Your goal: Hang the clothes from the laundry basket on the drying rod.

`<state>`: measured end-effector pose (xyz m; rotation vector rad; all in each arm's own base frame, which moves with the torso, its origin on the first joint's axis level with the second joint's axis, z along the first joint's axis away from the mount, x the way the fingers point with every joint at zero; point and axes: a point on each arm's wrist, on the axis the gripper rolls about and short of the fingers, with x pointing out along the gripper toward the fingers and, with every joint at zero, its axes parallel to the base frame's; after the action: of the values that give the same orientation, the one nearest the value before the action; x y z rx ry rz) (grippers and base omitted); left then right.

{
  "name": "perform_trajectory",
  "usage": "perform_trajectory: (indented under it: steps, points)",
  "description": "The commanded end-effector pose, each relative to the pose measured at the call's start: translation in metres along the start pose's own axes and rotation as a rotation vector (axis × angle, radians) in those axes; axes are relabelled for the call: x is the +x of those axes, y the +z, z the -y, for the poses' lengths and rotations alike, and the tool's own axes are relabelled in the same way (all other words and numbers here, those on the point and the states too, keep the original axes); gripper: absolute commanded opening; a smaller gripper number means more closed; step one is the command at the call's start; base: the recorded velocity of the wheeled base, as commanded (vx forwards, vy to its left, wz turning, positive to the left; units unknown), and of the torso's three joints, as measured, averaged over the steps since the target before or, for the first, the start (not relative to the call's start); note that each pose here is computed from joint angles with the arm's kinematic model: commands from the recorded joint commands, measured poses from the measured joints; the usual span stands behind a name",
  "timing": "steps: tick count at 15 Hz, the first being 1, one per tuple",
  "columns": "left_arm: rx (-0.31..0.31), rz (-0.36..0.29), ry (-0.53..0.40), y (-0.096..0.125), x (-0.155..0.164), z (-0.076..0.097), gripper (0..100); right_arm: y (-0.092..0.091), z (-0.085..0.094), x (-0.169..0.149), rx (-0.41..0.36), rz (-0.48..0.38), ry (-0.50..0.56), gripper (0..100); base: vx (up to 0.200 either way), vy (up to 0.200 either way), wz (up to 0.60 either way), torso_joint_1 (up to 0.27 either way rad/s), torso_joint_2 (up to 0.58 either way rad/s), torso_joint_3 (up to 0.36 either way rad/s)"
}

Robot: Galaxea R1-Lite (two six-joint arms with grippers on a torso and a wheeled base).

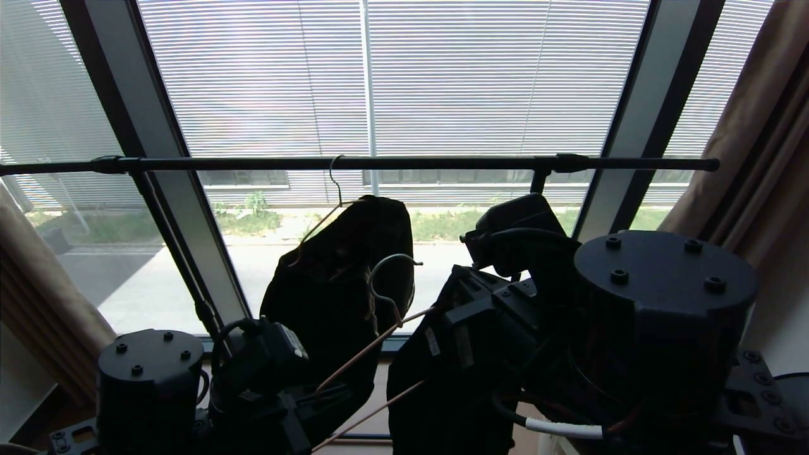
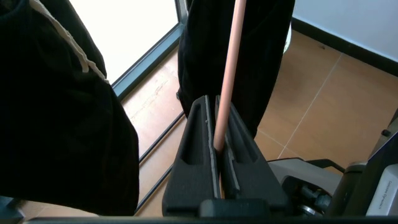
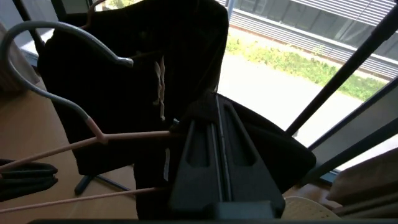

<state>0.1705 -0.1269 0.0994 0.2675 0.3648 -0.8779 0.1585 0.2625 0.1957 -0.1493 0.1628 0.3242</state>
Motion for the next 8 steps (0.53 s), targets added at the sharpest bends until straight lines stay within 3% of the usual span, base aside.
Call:
perform_trajectory:
  steps: [1,8]
  points:
    - [-0.001,-0.004,-0.001,-0.001,0.001,0.0,0,-0.001,-0.01,0.0,0.009,0.003,0.022,0,0.0,0.0,0.0,0.0,0.0,0.0]
    - [-0.008,-0.011,0.011,-0.002,0.002,-0.003,0,0.0,-0.033,-0.003,0.027,0.012,0.078,0,0.0,0.0,0.0,0.0,0.0,0.0]
